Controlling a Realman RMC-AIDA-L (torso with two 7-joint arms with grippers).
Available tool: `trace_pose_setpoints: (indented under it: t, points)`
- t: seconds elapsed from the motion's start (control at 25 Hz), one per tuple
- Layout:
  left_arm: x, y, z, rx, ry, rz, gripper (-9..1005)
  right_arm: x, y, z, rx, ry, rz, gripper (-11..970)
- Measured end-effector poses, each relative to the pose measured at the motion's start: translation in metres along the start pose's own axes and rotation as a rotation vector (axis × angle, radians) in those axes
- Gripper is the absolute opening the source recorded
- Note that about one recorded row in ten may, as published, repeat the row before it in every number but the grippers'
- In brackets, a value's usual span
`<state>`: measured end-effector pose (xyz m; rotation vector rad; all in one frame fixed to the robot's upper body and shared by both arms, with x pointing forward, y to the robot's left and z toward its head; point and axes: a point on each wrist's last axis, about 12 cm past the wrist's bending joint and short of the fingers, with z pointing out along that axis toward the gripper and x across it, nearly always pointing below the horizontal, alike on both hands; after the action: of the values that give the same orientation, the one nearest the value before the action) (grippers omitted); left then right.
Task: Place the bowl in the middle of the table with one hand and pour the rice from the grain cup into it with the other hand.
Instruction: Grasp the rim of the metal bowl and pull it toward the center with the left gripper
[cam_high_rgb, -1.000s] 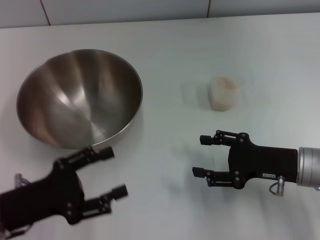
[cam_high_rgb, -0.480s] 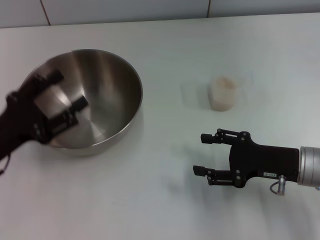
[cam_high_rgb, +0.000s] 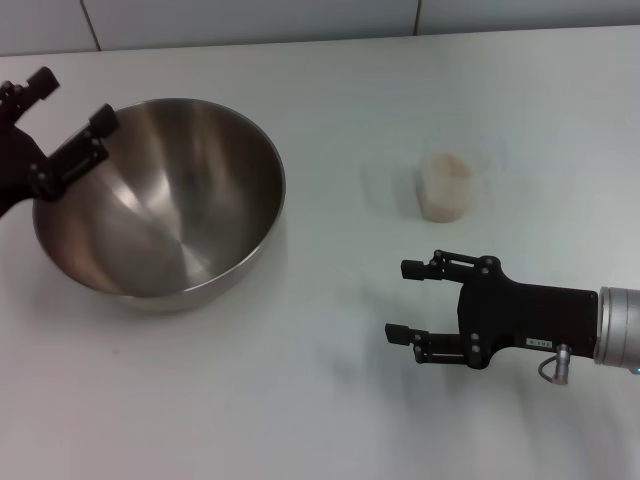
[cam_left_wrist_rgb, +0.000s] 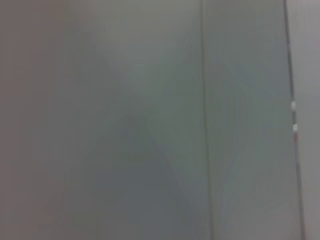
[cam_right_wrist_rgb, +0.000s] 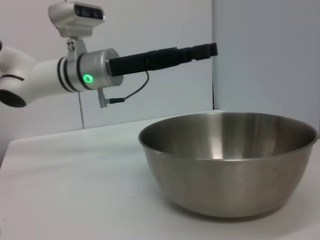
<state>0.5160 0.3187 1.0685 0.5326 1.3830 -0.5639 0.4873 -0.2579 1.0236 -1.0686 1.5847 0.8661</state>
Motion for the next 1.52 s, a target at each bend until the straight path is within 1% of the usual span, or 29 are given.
trace_pose_setpoints:
  t: [0.08, 0.16, 0.32, 0.8, 0.92, 1.04, 1.2, 1.4, 1.44, 1.52]
  points:
    - [-0.001, 0.004, 0.001, -0.022, 0.01, 0.006, 823, 0.0, 0.0, 0.0, 0.0, 0.0, -0.004, 774]
    - [0.0, 0.009, 0.002, -0.065, 0.014, 0.003, 823, 0.0, 0.0, 0.0, 0.0, 0.0, -0.004, 774]
    - [0.002, 0.011, 0.003, -0.089, 0.02, -0.002, 822, 0.0, 0.0, 0.0, 0.0, 0.0, -0.004, 774]
    - [0.001, 0.018, 0.006, -0.125, 0.032, -0.014, 821, 0.0, 0.0, 0.0, 0.0, 0.0, -0.006, 774]
    - [-0.001, 0.022, 0.008, -0.123, 0.054, -0.047, 821, 0.0, 0.0, 0.0, 0.0, 0.0, -0.006, 774]
    - [-0.007, 0.031, 0.011, -0.103, 0.108, -0.093, 821, 0.0, 0.0, 0.0, -0.001, 0.0, -0.006, 774]
    - [-0.017, 0.042, 0.018, -0.073, 0.211, -0.159, 821, 0.0, 0.0, 0.0, -0.001, 0.0, -0.006, 774]
    - [-0.029, 0.051, 0.026, -0.06, 0.362, -0.16, 820, -0.001, -0.001, 0.001, -0.001, -0.001, -0.008, 774]
    - [-0.031, 0.053, 0.028, -0.065, 0.413, -0.155, 820, -0.001, -0.001, 0.001, -0.001, -0.001, -0.008, 774]
    - [-0.034, 0.054, 0.029, -0.065, 0.454, -0.151, 820, -0.001, -0.001, 0.001, -0.002, -0.001, -0.008, 774]
